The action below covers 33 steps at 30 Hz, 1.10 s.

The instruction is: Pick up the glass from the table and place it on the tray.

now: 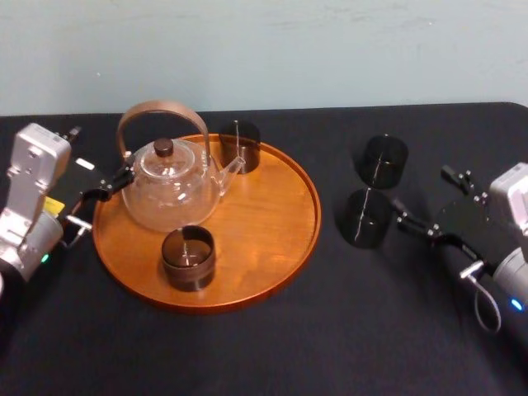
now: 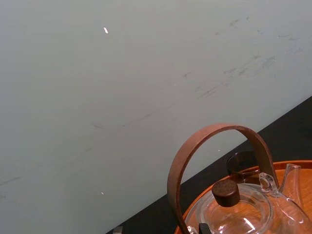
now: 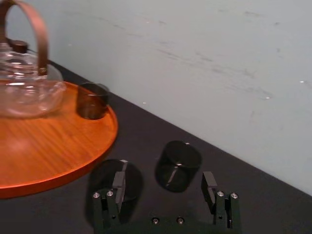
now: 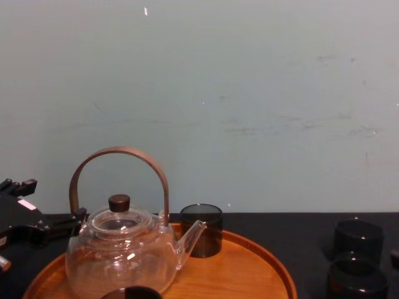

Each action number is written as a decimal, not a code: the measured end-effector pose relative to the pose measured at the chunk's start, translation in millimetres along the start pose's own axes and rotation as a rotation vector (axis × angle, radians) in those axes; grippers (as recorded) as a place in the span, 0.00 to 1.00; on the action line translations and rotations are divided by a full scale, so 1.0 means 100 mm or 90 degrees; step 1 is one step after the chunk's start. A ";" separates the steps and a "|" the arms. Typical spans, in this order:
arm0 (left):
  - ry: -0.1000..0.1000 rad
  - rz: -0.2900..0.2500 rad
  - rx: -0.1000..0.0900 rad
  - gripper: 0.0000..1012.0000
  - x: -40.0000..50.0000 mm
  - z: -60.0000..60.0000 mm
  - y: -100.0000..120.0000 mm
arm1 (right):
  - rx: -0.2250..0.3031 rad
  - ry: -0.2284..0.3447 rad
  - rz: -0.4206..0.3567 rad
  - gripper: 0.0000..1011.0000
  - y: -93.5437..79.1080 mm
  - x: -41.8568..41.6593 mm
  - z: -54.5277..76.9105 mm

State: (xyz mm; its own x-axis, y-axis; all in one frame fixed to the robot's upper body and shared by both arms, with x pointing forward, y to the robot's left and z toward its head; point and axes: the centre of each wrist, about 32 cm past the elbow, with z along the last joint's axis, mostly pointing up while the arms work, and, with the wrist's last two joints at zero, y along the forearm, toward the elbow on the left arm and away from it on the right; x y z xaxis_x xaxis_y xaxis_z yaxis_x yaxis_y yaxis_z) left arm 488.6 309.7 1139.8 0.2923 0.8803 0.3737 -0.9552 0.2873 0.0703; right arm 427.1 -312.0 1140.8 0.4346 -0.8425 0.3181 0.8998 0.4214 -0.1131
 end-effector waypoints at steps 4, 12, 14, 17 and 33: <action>0.000 0.000 0.000 1.00 0.000 0.00 0.00 | 0.004 0.002 0.016 0.99 -0.05 -0.080 0.00; 0.000 0.000 0.000 1.00 0.000 0.00 0.00 | 0.006 0.011 0.048 0.99 -0.08 -0.241 -0.02; 0.000 0.000 0.000 1.00 0.000 0.00 0.00 | 0.007 0.013 0.052 0.99 -0.08 -0.259 -0.02; 0.000 0.000 0.000 1.00 0.000 0.00 0.00 | 0.003 0.019 0.060 0.99 -0.07 -0.288 -0.04; 0.000 0.000 0.000 1.00 0.000 0.00 0.00 | -0.022 0.041 0.066 0.99 0.02 -0.323 -0.17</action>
State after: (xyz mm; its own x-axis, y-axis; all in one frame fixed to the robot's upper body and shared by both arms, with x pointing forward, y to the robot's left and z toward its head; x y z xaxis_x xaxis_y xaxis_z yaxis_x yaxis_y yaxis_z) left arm 488.6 309.7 1139.8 0.2922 0.8803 0.3737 -0.9553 0.2873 0.0703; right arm 415.3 -289.8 1114.4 0.5255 -0.8154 0.2427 0.8505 0.4959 -0.1753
